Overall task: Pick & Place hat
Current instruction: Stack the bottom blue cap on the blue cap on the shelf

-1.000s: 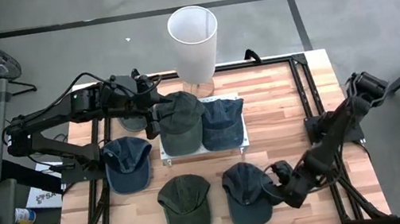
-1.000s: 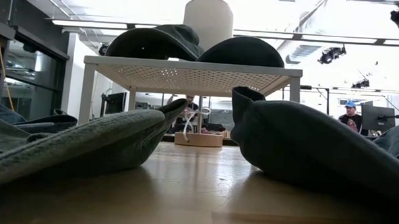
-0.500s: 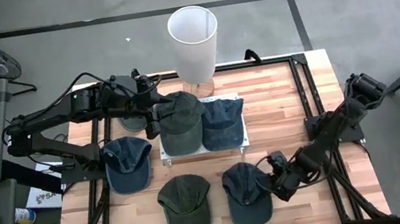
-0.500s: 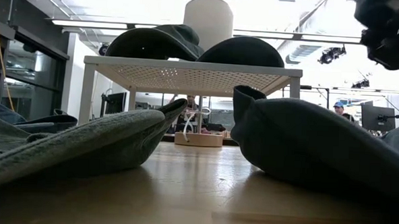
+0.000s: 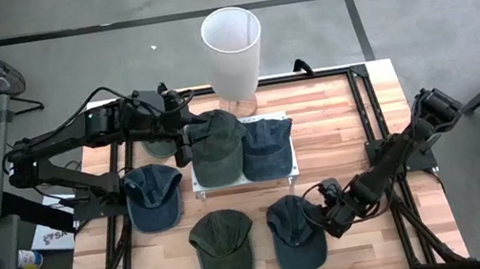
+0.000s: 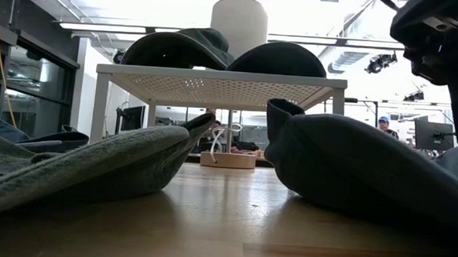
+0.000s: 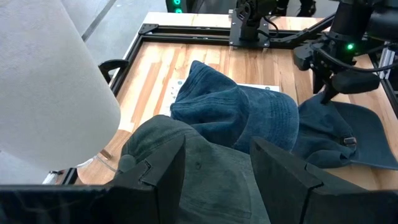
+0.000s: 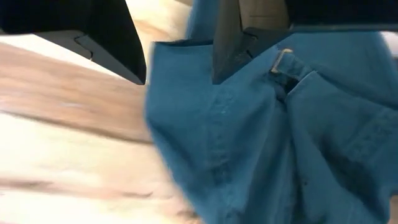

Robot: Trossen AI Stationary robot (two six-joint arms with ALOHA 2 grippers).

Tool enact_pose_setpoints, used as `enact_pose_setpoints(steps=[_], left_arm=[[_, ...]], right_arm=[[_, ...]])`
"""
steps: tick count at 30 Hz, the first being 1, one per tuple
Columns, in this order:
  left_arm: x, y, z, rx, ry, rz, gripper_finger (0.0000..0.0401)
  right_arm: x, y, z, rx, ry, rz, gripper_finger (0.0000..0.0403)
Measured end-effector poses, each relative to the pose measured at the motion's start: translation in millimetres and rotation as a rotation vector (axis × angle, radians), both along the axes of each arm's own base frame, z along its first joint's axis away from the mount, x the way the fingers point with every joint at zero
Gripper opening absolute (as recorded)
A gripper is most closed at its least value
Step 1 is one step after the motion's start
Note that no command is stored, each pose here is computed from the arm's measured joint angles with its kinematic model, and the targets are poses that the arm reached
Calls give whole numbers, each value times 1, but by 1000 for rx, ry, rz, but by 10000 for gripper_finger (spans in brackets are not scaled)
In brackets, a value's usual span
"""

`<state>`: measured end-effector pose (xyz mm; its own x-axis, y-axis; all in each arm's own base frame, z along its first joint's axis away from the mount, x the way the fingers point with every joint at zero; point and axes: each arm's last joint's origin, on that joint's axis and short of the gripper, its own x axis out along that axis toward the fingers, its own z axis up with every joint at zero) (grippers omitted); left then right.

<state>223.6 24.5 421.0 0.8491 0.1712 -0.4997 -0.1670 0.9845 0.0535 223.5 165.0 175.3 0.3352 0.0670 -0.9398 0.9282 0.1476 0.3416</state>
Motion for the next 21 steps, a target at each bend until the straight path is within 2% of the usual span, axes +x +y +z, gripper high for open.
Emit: enact_pose_setpoints(steps=[7, 16, 21], left_arm=[[0, 0, 0, -11, -2, 6, 177], [0, 0, 0, -14, -2, 7, 177], [0, 0, 0, -14, -2, 7, 177]], right_arm=[[8, 4, -12, 5, -1, -4, 177], [10, 7, -11, 31, -27, 3, 177], [11, 7, -11, 36, -35, 8, 155]])
